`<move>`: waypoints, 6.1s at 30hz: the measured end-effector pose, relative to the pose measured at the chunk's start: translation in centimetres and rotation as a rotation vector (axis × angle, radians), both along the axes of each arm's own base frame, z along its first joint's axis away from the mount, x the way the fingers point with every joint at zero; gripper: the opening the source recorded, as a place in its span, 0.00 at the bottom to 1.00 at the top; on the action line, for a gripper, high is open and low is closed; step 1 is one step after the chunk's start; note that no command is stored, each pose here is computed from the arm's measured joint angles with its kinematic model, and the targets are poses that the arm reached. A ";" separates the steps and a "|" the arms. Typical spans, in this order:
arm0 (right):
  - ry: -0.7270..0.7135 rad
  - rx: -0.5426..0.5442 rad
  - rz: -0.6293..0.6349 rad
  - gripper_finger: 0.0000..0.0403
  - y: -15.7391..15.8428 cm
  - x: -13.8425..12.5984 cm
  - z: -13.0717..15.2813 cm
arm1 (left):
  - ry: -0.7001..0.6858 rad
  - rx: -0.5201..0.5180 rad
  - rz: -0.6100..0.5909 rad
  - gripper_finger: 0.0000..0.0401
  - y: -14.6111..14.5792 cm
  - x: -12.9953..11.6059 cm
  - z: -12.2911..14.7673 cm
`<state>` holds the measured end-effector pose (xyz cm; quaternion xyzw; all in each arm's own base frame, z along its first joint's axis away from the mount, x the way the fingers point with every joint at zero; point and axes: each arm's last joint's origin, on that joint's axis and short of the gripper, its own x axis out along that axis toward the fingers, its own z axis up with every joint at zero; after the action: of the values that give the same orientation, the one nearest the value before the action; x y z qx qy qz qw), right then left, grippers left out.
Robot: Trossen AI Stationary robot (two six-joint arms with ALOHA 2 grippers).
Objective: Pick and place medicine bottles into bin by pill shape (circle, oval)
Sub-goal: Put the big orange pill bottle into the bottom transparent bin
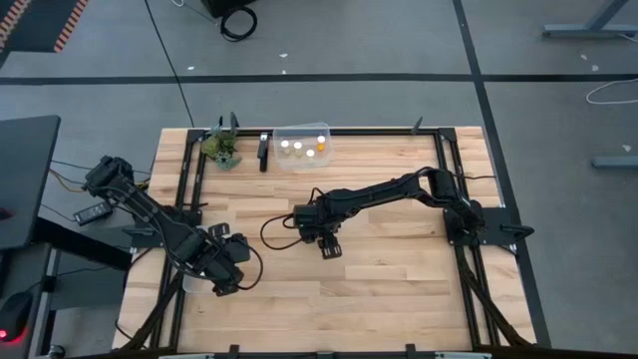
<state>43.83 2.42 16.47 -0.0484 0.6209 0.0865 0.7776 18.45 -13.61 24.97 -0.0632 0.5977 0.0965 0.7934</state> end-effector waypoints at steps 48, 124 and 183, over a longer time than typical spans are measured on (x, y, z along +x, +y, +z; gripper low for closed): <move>-0.005 0.017 0.008 0.80 0.3 0.0 0.1 | 0.011 -0.022 0.017 0.51 0.0 0.0 0.0; -0.420 -0.055 -0.263 0.65 -0.2 -9.6 0.1 | 0.031 -0.049 0.047 0.51 -0.1 -0.1 0.0; -0.555 -0.003 -0.263 0.57 1.0 -6.5 -4.0 | 0.004 -0.064 0.029 0.48 -0.1 0.3 0.0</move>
<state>37.32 3.42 12.45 0.0096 0.3859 -0.0323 0.9219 18.74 -13.67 25.02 -0.0969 0.6011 0.0893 0.7883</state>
